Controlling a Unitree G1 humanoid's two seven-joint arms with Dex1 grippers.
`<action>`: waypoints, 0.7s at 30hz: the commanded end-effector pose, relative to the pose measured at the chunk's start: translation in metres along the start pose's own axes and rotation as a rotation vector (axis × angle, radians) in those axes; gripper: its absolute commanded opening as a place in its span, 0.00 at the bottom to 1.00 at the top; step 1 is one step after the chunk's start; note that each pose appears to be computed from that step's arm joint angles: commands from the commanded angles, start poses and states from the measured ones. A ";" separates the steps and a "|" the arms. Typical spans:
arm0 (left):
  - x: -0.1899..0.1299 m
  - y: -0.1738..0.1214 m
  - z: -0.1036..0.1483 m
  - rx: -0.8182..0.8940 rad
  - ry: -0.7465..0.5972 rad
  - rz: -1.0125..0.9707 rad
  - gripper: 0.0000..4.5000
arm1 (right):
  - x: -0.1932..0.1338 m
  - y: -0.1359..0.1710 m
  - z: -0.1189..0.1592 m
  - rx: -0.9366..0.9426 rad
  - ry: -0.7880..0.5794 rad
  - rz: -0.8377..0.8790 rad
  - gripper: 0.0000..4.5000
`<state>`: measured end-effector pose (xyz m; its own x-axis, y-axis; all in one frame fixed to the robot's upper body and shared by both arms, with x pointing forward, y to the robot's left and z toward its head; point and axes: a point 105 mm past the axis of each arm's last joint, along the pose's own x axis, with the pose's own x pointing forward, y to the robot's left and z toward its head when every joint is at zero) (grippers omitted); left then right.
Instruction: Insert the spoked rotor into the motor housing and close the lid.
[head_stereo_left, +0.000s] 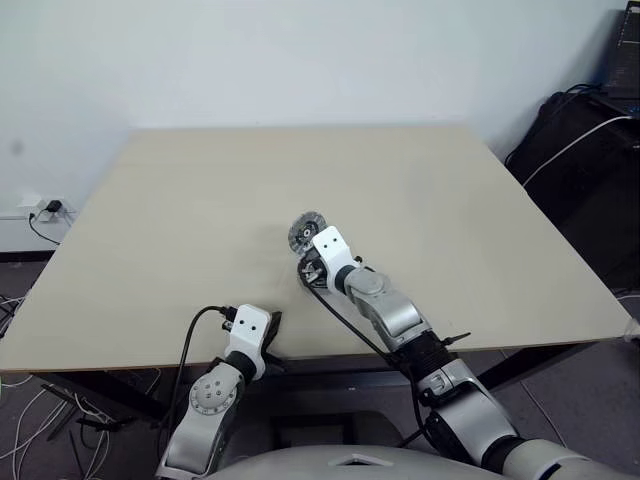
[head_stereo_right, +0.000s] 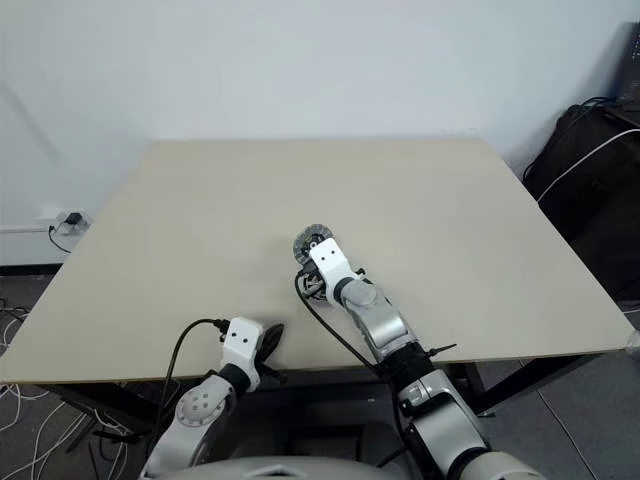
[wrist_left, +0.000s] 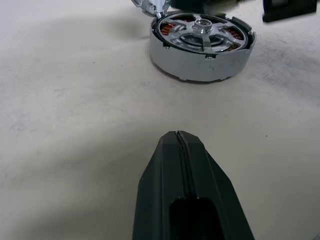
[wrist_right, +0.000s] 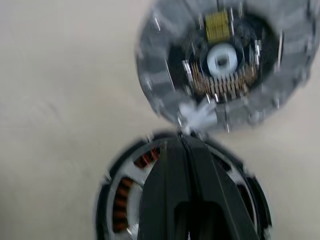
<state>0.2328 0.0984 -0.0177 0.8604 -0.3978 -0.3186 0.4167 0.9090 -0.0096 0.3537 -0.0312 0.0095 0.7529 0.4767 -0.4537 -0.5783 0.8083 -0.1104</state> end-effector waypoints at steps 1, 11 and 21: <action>0.000 0.001 0.020 0.008 -0.078 0.009 0.00 | 0.000 -0.007 -0.005 0.010 0.017 -0.010 0.01; 0.004 -0.001 0.020 0.017 -0.078 -0.003 0.00 | -0.011 0.001 0.010 -0.073 -0.007 0.079 0.01; 0.007 -0.002 0.022 0.014 -0.087 -0.006 0.00 | -0.048 0.013 0.030 -0.611 0.055 0.401 0.21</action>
<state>0.2396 0.0959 -0.0109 0.8684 -0.4027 -0.2894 0.4210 0.9071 0.0008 0.3231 -0.0429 0.0422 0.4714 0.6363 -0.6107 -0.8815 0.3187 -0.3484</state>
